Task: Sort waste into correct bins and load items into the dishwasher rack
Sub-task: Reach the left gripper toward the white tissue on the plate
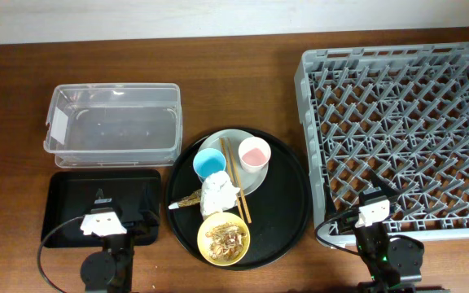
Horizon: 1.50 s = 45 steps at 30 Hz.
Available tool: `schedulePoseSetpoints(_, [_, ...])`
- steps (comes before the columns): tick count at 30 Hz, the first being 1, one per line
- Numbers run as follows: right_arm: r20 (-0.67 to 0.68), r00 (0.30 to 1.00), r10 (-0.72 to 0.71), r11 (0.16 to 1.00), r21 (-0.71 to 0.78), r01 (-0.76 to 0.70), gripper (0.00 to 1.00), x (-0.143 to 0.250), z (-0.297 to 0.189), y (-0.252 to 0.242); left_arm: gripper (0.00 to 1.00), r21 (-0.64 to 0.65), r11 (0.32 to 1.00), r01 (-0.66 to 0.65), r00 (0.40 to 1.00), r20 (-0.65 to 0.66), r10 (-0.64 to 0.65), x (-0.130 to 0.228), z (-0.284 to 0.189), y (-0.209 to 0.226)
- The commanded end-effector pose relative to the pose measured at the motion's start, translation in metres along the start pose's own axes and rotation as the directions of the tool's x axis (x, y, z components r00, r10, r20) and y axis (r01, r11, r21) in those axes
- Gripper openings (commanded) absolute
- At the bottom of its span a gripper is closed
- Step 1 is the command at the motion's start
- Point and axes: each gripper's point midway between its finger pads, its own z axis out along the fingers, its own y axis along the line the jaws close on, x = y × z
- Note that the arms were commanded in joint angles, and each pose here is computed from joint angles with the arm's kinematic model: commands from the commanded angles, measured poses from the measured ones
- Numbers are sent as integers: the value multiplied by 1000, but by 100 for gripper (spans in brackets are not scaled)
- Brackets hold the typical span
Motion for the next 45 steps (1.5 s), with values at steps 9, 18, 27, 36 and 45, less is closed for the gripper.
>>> schedulePoseSetpoints(9, [-4,1000,8,1000,0,-8,99,2,0,1,99,0,1000,-17,1000,-6,17,4,0,0])
schedulePoseSetpoints(18, [-4,1000,8,1000,0,-8,99,2,0,1,99,0,1000,-17,1000,-6,17,3,0,0])
schedulePoseSetpoints(27, [-4,1000,8,1000,0,-8,99,2,0,1,99,0,1000,-17,1000,-6,17,3,0,0])
schedulePoseSetpoints(36, [-5,1000,9,1000,0,-9,99,3,0,1,99,0,1000,-17,1000,-1,17,2,0,0])
schedulePoseSetpoints(45, [-4,1000,8,1000,0,-8,99,2,0,1,99,441,897,1,1000,-20,9,-136,-62,-97])
